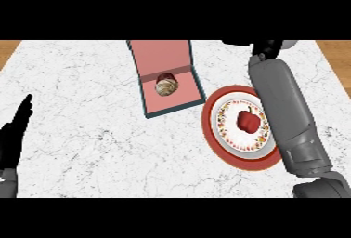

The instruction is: Pick the cupcake from the plate and place it in the cardboard box

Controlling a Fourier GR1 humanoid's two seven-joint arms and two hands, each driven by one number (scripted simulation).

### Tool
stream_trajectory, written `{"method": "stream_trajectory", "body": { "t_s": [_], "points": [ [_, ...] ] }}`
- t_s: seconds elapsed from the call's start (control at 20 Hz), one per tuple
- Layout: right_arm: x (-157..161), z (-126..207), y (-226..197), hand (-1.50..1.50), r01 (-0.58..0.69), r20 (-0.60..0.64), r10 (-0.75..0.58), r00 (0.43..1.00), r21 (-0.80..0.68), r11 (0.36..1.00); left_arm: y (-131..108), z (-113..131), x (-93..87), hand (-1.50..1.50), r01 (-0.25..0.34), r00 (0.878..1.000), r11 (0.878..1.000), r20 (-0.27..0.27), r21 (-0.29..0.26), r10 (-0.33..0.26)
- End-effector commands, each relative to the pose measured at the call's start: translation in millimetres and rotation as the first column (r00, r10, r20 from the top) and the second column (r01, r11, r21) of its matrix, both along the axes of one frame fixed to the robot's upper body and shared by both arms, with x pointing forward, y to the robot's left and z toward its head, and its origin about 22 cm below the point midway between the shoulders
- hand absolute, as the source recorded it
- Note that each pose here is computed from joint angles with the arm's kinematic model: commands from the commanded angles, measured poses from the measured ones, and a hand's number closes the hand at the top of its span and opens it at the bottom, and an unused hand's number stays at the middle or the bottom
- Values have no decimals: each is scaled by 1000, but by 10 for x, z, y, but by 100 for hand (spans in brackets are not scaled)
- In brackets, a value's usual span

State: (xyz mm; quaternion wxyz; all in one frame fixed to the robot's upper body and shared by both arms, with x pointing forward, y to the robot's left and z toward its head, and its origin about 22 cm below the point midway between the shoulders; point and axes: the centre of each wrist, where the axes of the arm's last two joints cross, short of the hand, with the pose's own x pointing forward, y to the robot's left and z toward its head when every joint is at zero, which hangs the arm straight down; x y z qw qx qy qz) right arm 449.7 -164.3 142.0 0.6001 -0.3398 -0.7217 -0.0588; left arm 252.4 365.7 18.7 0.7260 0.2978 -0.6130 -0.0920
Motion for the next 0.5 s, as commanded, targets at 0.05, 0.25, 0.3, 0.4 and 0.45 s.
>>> {"method": "stream_trajectory", "body": {
  "t_s": [0.05,0.25,0.3,0.4,0.45],
  "points": [
    [-359,-259,-306,-150,0,-5,0,1000,-7,1000,-39,-79,-6,0,-35,999,999,-29,5,36],
    [-680,-125,-830,-150,-14,-38,13,999,-44,999,-52,48,80,0,-39,999,999,4,-3,39],
    [-798,-198,-970,-150,-29,-64,26,998,-44,999,29,-97,-197,0,-18,1000,1000,-20,-2,18],
    [-984,-91,-1158,-150,-68,-93,62,994,-59,996,64,-54,-26,0,-21,1000,1000,-11,3,21],
    [-1104,-111,-1077,-150,-79,-116,71,991,-67,995,-46,-119,-76,0,-28,1000,1000,3,5,28]
  ]
}}
